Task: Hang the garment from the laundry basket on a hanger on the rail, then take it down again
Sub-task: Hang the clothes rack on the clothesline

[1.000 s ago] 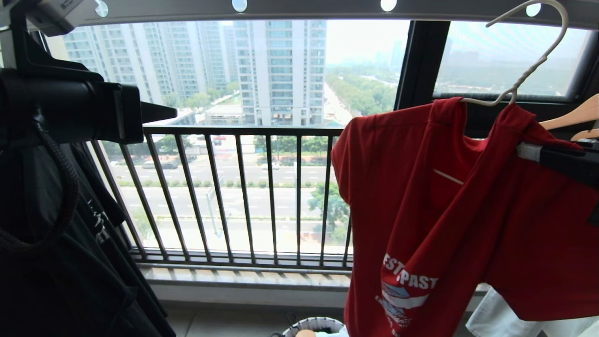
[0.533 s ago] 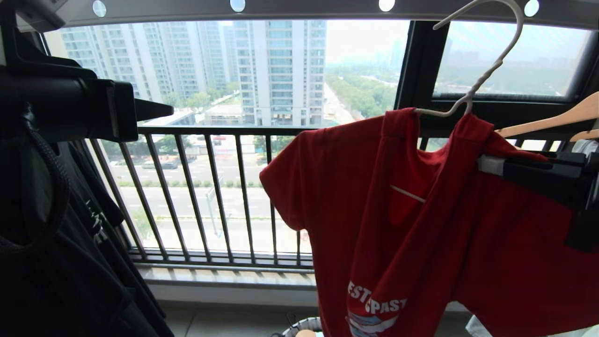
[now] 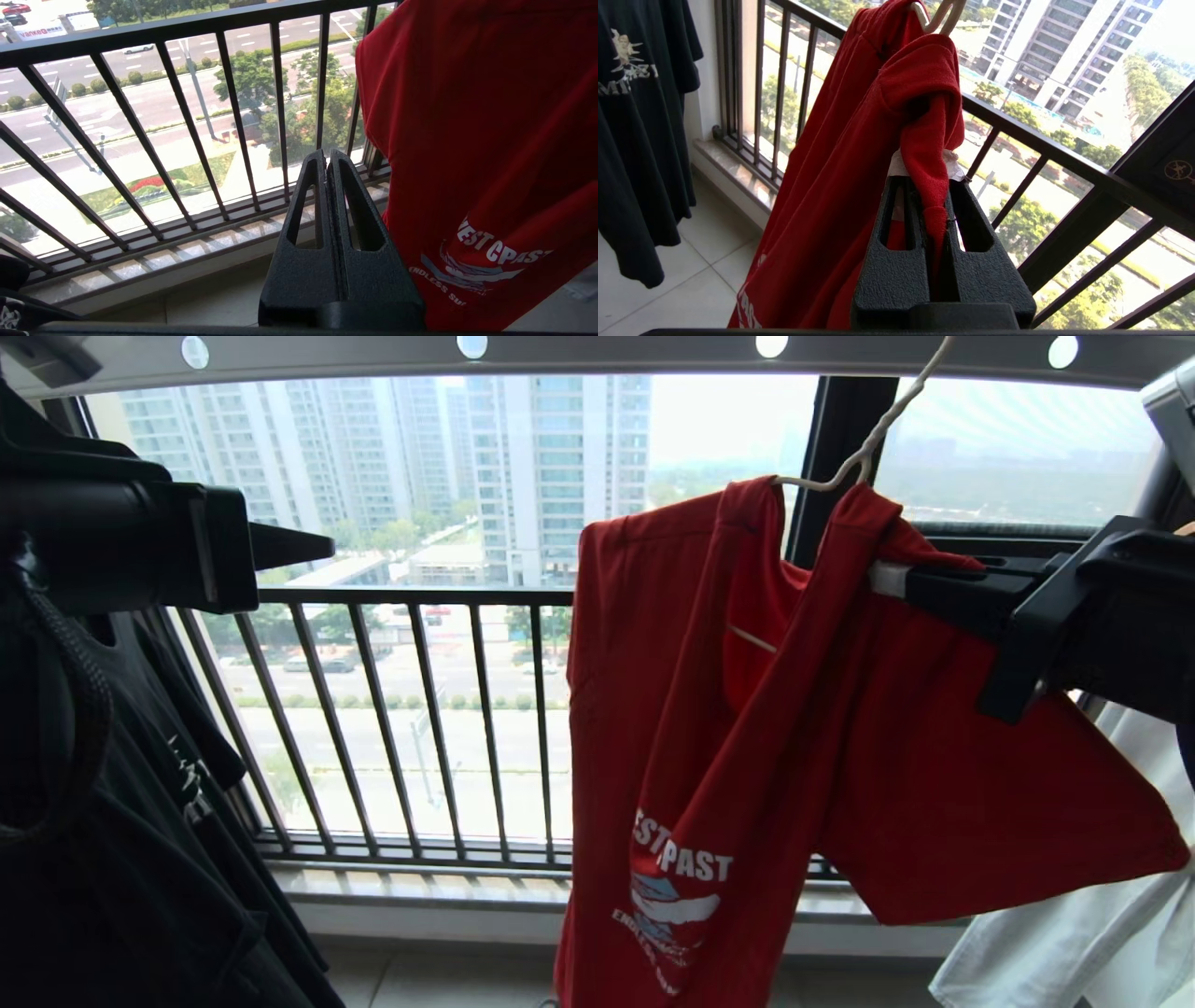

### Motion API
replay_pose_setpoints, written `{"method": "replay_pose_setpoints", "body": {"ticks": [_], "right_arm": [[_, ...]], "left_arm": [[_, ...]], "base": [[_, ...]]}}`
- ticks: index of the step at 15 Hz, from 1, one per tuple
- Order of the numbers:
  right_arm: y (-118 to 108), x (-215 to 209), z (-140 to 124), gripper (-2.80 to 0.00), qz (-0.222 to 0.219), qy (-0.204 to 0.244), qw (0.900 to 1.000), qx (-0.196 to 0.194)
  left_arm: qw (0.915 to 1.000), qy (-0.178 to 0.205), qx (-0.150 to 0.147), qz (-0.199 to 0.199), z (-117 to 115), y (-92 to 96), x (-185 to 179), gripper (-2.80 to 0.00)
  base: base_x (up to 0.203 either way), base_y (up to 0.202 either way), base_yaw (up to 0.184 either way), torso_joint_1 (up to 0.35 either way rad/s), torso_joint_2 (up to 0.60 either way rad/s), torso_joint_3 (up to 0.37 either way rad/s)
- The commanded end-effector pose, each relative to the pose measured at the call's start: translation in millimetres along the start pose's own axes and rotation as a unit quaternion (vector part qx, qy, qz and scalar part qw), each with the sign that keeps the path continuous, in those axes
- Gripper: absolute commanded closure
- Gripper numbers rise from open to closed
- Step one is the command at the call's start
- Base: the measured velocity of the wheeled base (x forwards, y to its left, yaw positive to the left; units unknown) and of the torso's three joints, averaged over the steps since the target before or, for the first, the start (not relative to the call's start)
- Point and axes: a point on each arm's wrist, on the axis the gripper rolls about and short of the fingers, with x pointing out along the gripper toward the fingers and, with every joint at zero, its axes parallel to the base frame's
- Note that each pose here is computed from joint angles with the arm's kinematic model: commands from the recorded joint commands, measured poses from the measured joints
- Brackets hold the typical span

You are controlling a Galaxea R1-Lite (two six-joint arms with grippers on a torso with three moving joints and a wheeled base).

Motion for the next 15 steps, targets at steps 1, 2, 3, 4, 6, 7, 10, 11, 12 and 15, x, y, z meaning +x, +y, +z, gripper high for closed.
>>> {"method": "replay_pose_setpoints", "body": {"ticks": [1,2,3,4,6,7,10,11,12,15], "right_arm": [[1.1,21.1,-1.3,0.00,-0.009,0.012,1.000,-0.001],[0.6,26.4,-0.5,0.00,-0.018,0.014,1.000,-0.001],[0.5,29.7,-0.3,0.00,-0.021,0.015,1.000,-0.003],[0.4,32.2,0.1,0.00,-0.022,0.015,1.000,-0.003],[-0.6,40.1,2.7,0.00,-0.031,0.015,0.999,-0.003],[-0.4,42.1,2.1,0.00,-0.032,0.017,0.999,-0.003],[-0.8,50.9,3.4,0.00,-0.034,0.018,0.999,-0.003],[-0.8,55.1,1.6,0.00,-0.035,0.022,0.999,-0.004],[-1.5,58.7,1.0,0.00,-0.037,0.023,0.999,-0.004],[-8.6,60.9,3.6,0.00,-0.051,0.019,0.999,-0.003]], "left_arm": [[1.0000,-0.002,0.000,0.000,-0.2,-0.3,-3.2,0.00],[1.0000,-0.004,0.001,0.000,0.4,-0.5,-5.2,0.00],[1.0000,-0.006,0.001,0.000,0.8,-0.6,-6.2,0.00],[1.0000,-0.007,0.001,0.000,0.8,-0.7,-7.2,0.00],[0.9999,-0.013,0.001,0.000,2.4,-1.1,-12.0,0.00],[0.9999,-0.012,0.001,0.000,1.9,-1.2,-12.7,0.00],[0.9999,-0.014,0.002,0.000,1.5,-1.3,-14.0,0.00],[0.9999,-0.016,0.002,0.000,1.9,-1.5,-16.1,0.00],[0.9999,-0.016,0.002,0.000,1.7,-1.5,-16.5,0.00],[0.9998,-0.019,0.002,0.000,2.4,-1.7,-18.8,0.00]], "base": [[0.000,0.000,0.000,0.000,0.00,0.000],[0.000,0.000,0.000,0.000,0.00,0.000],[0.000,0.000,0.000,0.000,0.00,0.000],[0.000,0.000,0.000,0.000,0.00,0.000],[0.000,0.000,0.000,0.000,0.00,0.000],[0.000,0.000,0.000,0.000,0.00,0.000],[0.000,0.000,0.000,0.000,0.00,0.000],[0.000,0.000,0.000,0.000,0.00,0.000],[0.000,0.000,0.000,0.000,0.00,0.000],[0.000,0.000,0.000,0.000,0.00,0.000]]}}
